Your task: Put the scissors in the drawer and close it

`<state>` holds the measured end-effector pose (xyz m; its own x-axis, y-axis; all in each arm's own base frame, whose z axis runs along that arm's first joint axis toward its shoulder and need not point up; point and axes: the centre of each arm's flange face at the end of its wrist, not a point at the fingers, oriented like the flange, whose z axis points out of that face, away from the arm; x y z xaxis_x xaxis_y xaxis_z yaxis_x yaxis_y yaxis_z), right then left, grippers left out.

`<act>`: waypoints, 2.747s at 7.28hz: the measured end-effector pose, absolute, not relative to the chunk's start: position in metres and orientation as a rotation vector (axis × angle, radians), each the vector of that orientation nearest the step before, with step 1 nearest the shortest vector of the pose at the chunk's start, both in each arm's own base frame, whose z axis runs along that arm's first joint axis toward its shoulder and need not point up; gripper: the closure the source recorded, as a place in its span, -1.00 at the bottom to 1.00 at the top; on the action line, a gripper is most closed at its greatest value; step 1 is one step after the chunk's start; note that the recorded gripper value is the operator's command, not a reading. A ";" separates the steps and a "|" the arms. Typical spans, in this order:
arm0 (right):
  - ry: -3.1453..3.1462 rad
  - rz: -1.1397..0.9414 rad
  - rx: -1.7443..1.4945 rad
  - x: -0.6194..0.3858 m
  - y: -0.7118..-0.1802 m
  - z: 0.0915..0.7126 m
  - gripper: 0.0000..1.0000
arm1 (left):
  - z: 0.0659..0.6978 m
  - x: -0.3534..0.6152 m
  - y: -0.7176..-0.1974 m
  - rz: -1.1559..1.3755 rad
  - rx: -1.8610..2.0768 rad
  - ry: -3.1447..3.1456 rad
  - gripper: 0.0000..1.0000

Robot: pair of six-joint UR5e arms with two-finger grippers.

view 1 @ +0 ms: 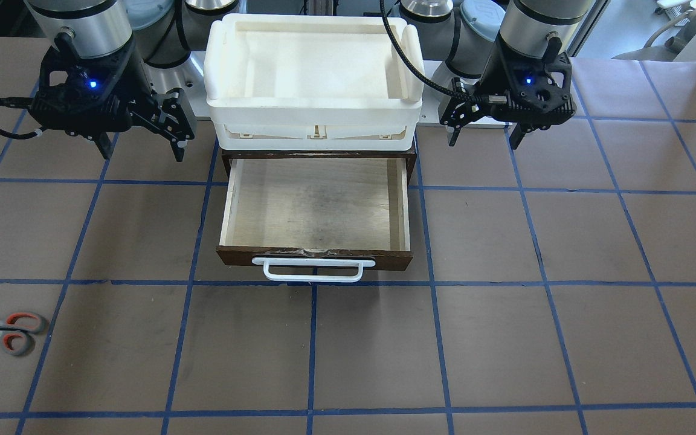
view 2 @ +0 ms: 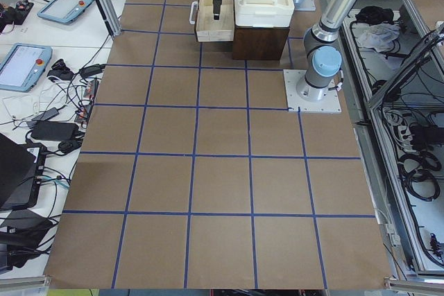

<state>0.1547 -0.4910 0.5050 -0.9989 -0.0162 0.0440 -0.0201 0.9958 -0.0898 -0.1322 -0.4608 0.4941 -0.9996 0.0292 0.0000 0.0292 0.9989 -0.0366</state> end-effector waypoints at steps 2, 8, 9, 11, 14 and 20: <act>-3.100 0.140 0.032 0.155 -0.491 0.505 -1.00 | 0.494 -0.132 -0.461 0.059 -0.044 -3.140 -1.00; -3.101 0.137 0.026 0.155 -0.491 0.504 -1.00 | 0.494 -0.132 -0.462 0.059 -0.030 -3.137 -1.00; -3.100 0.135 0.026 0.155 -0.491 0.504 -1.00 | 0.493 -0.132 -0.462 0.058 -0.030 -3.136 -1.00; -3.100 0.136 0.024 0.155 -0.492 0.504 -1.00 | 0.494 -0.132 -0.462 0.061 -0.029 -3.137 -1.00; -3.098 0.136 0.028 0.155 -0.492 0.503 -1.00 | 0.495 -0.133 -0.461 0.063 -0.032 -3.136 -1.00; -3.067 0.112 0.366 0.119 -0.508 0.496 -1.00 | 0.495 -0.133 -0.461 0.063 -0.037 -3.142 -1.00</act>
